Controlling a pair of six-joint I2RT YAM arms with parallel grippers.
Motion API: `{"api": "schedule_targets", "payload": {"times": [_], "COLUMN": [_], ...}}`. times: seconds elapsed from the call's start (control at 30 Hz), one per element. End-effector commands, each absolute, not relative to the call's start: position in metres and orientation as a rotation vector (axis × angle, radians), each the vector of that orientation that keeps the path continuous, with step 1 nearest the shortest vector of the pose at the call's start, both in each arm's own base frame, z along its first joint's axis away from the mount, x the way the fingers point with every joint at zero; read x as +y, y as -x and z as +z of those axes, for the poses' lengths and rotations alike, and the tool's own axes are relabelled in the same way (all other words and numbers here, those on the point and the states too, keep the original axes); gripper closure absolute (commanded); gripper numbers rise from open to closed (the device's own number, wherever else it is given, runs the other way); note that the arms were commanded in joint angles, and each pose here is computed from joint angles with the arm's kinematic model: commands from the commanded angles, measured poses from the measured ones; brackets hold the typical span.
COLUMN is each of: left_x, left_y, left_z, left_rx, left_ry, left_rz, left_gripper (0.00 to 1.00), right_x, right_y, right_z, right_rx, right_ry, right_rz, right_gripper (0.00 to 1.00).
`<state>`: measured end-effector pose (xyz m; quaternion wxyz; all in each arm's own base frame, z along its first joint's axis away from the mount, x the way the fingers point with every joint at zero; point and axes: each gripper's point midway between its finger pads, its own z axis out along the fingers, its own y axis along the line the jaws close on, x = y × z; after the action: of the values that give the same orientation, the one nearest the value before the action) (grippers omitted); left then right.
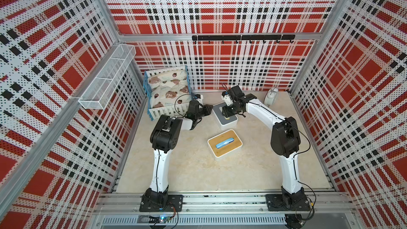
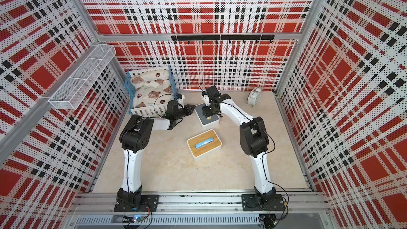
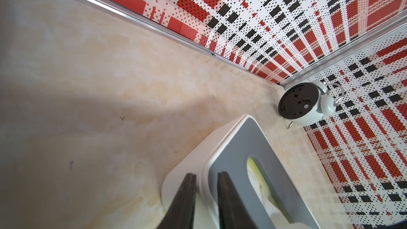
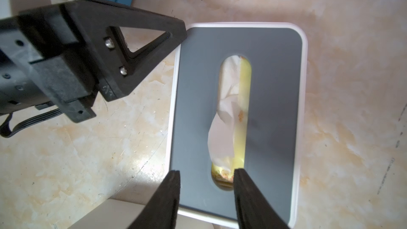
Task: Put the tissue paper into the tissue box
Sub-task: Pull the paper towel from the tissue box.
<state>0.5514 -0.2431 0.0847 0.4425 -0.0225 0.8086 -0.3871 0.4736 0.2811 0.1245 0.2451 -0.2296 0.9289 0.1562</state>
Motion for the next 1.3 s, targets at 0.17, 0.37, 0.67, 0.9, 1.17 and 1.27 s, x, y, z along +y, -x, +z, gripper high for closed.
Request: {"api": "schedule_targets", "payload": {"times": [0.17,0.37,0.67,0.9,1.17,1.27], "left_x": [-0.254,-0.255,-0.262,-0.267,-0.274,-0.276], "left_y": [-0.553,-0.552,-0.551,-0.550,-0.547,-0.546], "left_z": [0.086,0.087,0.086,0.087,0.084,0.082], "left_rx": [2.000,1.997,2.002,2.000,2.006,2.013], "left_ry": [0.012,0.003,-0.018,-0.043,-0.062,-0.065], "left_rz": [-0.977,-0.970,-0.989,-0.992,-1.000,-0.994], "left_gripper": [0.76,0.76,0.76,0.76,0.76,0.76], "right_x": [0.289,0.286,0.291,0.288,0.288,0.289], "right_y": [-0.485,-0.492,-0.502,-0.505,-0.504,-0.503], "right_z": [0.098,0.086,0.101,0.102,0.108,0.116], "right_rx": [2.578,2.587,2.528,2.520,2.491,2.468], "right_ry": [0.569,0.553,0.543,0.532,0.543,0.544], "right_rz": [0.514,0.467,0.482,0.443,0.374,0.371], "right_gripper": [0.54,0.60,0.79,0.89,1.00,1.00]}}
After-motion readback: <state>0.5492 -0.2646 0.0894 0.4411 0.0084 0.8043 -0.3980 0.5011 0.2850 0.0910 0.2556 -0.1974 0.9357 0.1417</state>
